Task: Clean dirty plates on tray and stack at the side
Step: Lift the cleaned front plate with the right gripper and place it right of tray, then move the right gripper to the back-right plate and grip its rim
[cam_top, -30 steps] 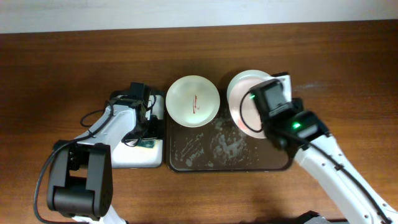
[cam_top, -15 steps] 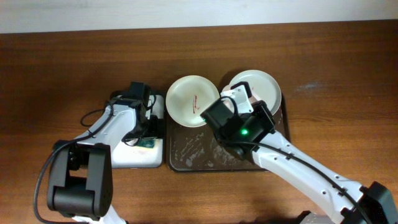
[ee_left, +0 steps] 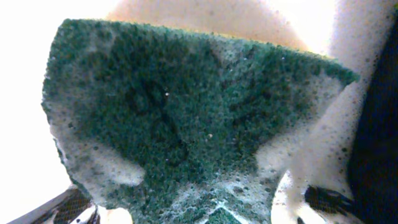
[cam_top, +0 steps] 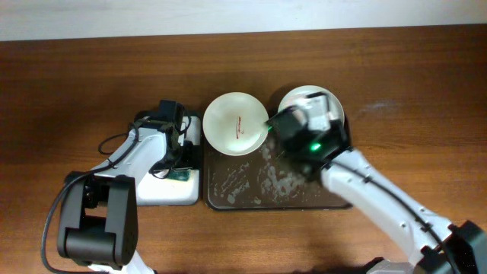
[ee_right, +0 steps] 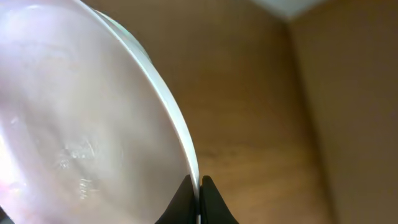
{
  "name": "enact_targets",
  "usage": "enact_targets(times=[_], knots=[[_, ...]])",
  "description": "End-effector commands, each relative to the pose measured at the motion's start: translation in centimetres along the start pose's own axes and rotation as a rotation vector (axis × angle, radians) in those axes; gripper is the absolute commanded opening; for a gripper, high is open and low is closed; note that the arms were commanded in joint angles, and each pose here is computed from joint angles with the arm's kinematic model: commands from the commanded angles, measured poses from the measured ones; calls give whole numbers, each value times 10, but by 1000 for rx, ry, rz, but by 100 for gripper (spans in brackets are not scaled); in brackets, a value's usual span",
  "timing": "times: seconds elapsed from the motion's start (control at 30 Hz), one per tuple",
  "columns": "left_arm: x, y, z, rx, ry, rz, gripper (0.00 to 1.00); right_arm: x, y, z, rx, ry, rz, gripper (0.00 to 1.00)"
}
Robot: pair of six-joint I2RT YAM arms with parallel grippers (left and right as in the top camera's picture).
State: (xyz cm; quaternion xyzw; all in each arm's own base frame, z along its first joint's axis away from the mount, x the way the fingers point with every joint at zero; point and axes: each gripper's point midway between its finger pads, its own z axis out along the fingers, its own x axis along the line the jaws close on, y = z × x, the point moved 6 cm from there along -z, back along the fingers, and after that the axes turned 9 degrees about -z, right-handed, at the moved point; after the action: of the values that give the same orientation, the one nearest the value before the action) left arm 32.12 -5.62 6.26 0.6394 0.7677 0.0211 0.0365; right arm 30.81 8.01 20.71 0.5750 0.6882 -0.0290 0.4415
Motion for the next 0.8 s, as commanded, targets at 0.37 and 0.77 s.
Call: enact_targets(times=[0.37, 0.77], knots=[[-3, 8, -9, -37, -18, 4, 92, -140, -83, 117, 424, 344, 833, 4], [-3, 8, -9, -37, -18, 4, 92, -141, -139, 181, 633, 352, 960, 4]])
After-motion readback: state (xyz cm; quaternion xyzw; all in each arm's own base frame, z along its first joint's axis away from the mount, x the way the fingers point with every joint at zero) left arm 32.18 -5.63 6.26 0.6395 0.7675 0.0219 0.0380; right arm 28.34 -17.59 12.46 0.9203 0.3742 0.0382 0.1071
